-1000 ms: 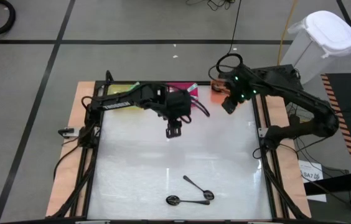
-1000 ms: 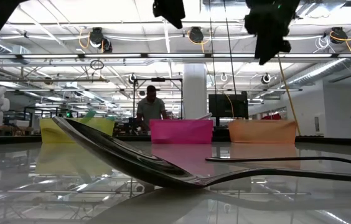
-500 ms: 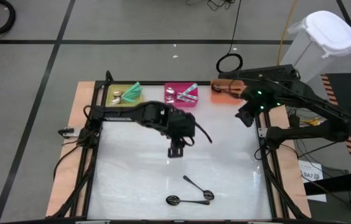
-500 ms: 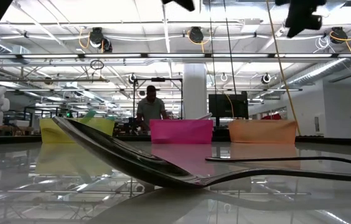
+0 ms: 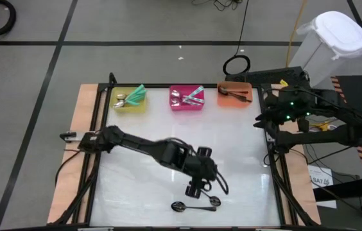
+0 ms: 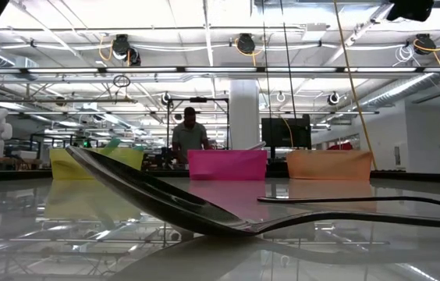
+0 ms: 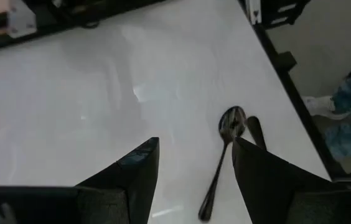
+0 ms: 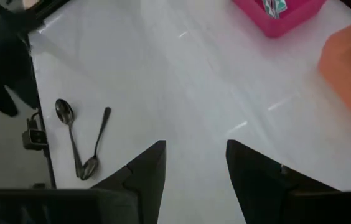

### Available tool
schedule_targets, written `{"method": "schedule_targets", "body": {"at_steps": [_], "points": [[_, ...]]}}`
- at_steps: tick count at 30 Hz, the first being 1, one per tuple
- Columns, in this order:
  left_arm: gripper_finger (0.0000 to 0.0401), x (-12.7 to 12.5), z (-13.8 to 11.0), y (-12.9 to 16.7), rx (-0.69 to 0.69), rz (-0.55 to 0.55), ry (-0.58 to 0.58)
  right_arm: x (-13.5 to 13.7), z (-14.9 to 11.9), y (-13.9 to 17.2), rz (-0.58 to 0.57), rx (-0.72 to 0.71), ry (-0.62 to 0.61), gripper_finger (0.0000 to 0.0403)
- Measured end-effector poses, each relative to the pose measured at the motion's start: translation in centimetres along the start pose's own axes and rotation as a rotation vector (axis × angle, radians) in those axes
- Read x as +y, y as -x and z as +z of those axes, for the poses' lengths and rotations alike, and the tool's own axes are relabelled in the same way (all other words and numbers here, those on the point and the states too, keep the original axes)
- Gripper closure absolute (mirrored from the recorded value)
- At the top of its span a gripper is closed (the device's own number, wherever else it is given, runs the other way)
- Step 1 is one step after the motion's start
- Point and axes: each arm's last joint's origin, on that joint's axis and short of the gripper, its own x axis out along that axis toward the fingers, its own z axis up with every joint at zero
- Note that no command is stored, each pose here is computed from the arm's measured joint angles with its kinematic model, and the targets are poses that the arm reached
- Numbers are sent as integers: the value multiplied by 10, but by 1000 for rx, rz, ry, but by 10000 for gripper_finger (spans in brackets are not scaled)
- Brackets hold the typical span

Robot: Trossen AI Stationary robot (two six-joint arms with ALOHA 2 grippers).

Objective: Sort silverware by color (type)
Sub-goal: Put the black spoon into the orange bin

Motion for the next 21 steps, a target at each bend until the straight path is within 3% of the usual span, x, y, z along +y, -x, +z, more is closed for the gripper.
{"method": "schedule_targets", "body": {"at_steps": [11,21], "points": [[191,-22,-28,-92,127,-159,-25,-2,-9,9,14,-18,21,238],[100,-24,-46,-134,175,-164,0,-4,-15,16,17,-39,21,238]]}}
